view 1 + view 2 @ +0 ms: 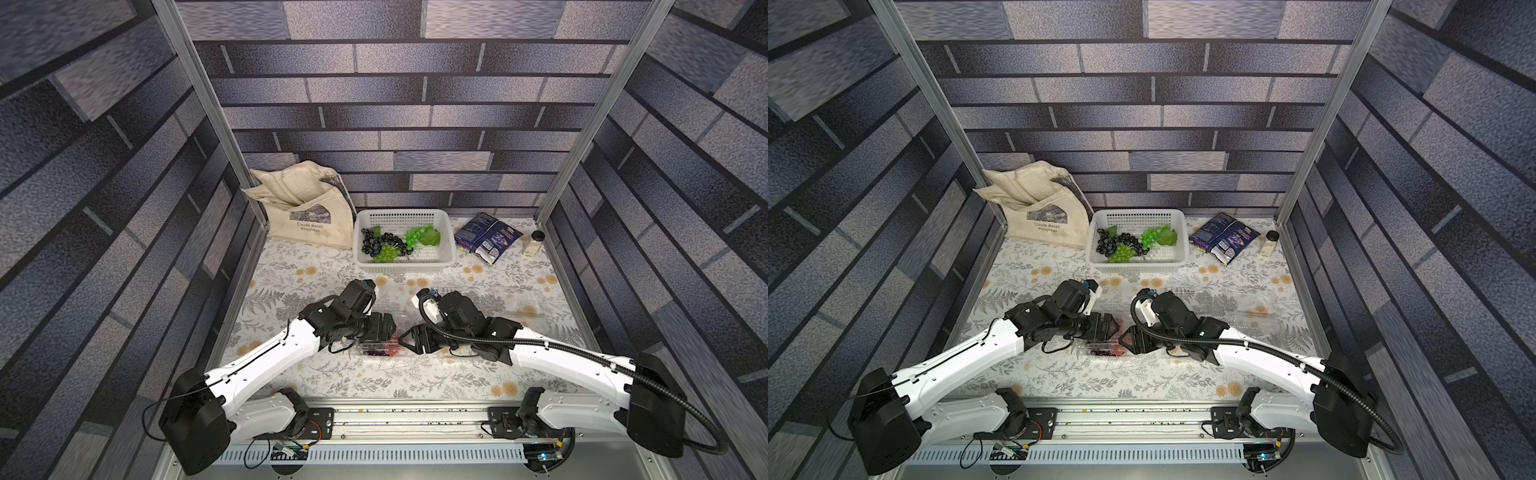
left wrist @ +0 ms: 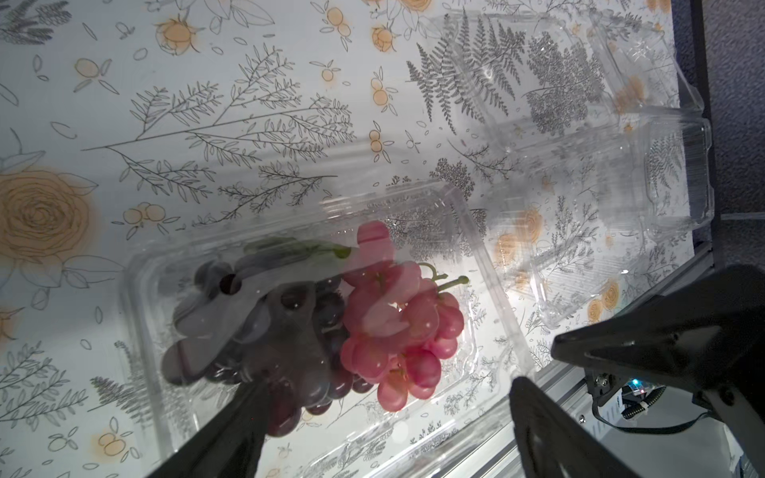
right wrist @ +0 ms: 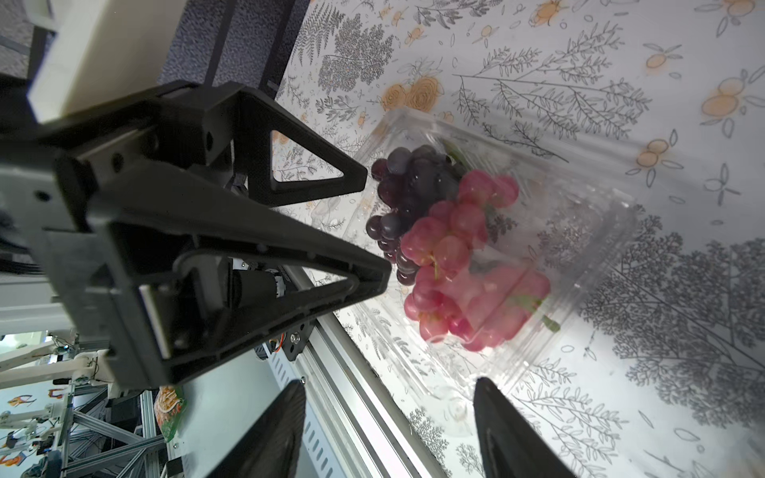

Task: Pack grapes into containers
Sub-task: Close the packing box at the center of the board, then adjust the packing box at the center of the board, then close the packing box at the center of the board.

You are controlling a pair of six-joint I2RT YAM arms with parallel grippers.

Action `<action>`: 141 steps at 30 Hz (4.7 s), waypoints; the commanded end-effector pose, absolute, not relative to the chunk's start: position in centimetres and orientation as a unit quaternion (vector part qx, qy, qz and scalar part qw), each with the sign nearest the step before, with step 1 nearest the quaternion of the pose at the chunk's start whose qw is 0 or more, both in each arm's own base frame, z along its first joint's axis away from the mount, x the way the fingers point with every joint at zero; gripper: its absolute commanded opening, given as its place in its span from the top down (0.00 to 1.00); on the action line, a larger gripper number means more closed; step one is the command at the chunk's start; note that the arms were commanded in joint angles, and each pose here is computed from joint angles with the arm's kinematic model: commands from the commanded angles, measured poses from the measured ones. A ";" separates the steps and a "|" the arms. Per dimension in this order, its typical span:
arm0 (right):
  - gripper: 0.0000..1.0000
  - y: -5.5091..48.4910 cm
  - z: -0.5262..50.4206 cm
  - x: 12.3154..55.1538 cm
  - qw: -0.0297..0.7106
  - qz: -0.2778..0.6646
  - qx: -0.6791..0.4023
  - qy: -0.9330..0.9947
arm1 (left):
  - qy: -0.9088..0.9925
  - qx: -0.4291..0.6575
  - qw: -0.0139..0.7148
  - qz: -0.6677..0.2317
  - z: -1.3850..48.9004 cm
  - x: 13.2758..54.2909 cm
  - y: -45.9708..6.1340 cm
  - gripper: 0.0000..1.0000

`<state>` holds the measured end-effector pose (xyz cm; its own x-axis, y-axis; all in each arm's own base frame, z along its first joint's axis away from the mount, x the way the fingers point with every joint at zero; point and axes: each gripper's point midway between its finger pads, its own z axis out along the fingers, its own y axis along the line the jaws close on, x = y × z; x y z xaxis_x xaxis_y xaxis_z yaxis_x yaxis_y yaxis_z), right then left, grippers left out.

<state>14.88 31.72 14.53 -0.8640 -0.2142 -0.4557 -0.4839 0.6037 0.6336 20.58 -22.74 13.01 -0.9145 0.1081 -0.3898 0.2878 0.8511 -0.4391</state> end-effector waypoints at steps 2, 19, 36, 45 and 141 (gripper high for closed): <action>0.37 30.0 12.0 13.4 0.144 0.353 -0.167 0.909 | 0.954 0.088 0.168 -0.231 11.4 20.3 -22.2 0.07; 0.49 32.3 7.5 11.9 0.111 0.333 -0.160 0.923 | 0.959 0.044 0.185 -0.210 11.5 21.3 -20.7 0.05; 0.50 35.1 7.5 16.1 0.159 0.319 -0.177 0.918 | 0.957 0.009 0.196 -0.213 12.6 23.7 -19.3 0.05; 0.49 36.2 7.1 19.3 0.175 0.324 -0.170 0.914 | 0.956 -0.022 0.209 -0.207 13.0 26.0 -17.4 0.04; 0.70 35.6 7.7 25.7 0.098 0.553 0.031 0.827 | 0.978 0.099 0.137 -0.124 8.6 24.0 -18.8 0.05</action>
